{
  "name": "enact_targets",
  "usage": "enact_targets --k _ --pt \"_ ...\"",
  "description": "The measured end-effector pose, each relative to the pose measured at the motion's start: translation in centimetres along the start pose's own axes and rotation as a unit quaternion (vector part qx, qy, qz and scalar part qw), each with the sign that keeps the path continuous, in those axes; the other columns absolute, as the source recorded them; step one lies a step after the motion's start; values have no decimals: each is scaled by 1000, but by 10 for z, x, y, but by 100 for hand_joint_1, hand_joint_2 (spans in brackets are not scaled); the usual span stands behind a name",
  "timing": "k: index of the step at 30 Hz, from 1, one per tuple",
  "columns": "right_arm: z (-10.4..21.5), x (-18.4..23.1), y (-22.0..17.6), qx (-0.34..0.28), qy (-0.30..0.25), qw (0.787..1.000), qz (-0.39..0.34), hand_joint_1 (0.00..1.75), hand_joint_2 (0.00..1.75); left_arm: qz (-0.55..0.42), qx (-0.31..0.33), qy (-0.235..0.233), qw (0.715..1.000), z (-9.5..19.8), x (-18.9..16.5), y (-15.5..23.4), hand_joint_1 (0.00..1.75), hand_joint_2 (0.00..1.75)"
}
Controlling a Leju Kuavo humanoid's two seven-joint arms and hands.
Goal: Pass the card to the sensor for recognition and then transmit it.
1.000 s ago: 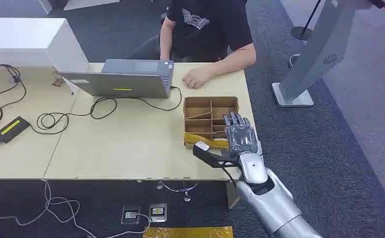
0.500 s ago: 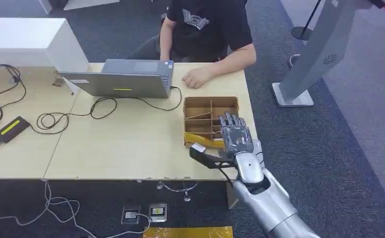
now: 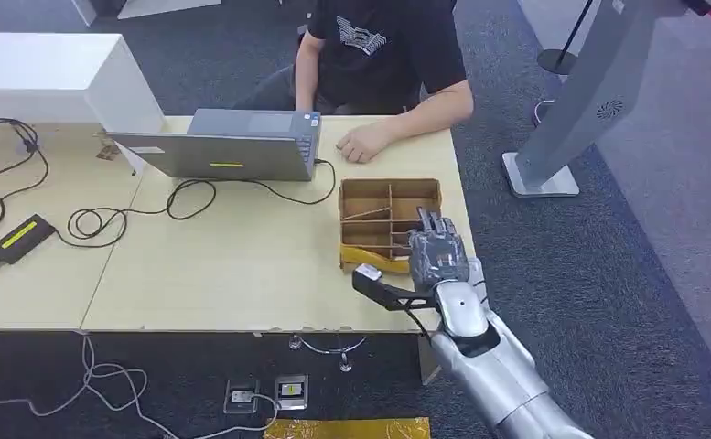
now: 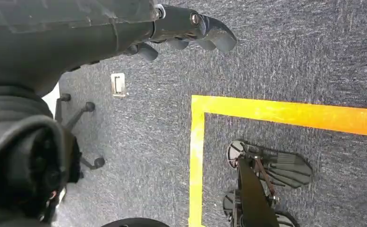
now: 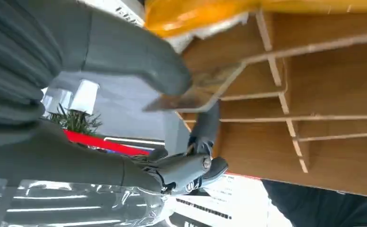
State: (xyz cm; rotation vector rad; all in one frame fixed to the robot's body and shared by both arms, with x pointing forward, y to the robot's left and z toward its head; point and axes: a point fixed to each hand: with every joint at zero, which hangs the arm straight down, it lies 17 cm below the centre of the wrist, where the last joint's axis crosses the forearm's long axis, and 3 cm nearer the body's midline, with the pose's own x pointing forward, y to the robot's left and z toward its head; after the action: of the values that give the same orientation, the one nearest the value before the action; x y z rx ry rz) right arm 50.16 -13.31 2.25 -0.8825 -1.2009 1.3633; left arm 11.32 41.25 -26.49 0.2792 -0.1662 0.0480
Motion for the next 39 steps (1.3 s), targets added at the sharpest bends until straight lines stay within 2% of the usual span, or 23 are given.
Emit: enact_targets --k 14,23,26,31,39 --pt "-1 -7 4 5 1 1000 -14 175 175 -6 0 -1 1000 0 0 0 0 0" --pt "-7 -7 -9 -12 -7 1000 -16 175 175 -8 1 -4 1000 0 0 1 0 0" --pt "-12 -4 -34 -42 -15 999 -17 175 175 -8 1 -5 1000 0 0 1 0 0" --pt "-14 4 -119 -147 -46 988 -23 175 175 -9 1 -9 1000 0 1 1 0 0" --pt "4 9 -218 -258 -76 962 -52 175 175 -14 0 -18 1000 0 4 0 0 0"
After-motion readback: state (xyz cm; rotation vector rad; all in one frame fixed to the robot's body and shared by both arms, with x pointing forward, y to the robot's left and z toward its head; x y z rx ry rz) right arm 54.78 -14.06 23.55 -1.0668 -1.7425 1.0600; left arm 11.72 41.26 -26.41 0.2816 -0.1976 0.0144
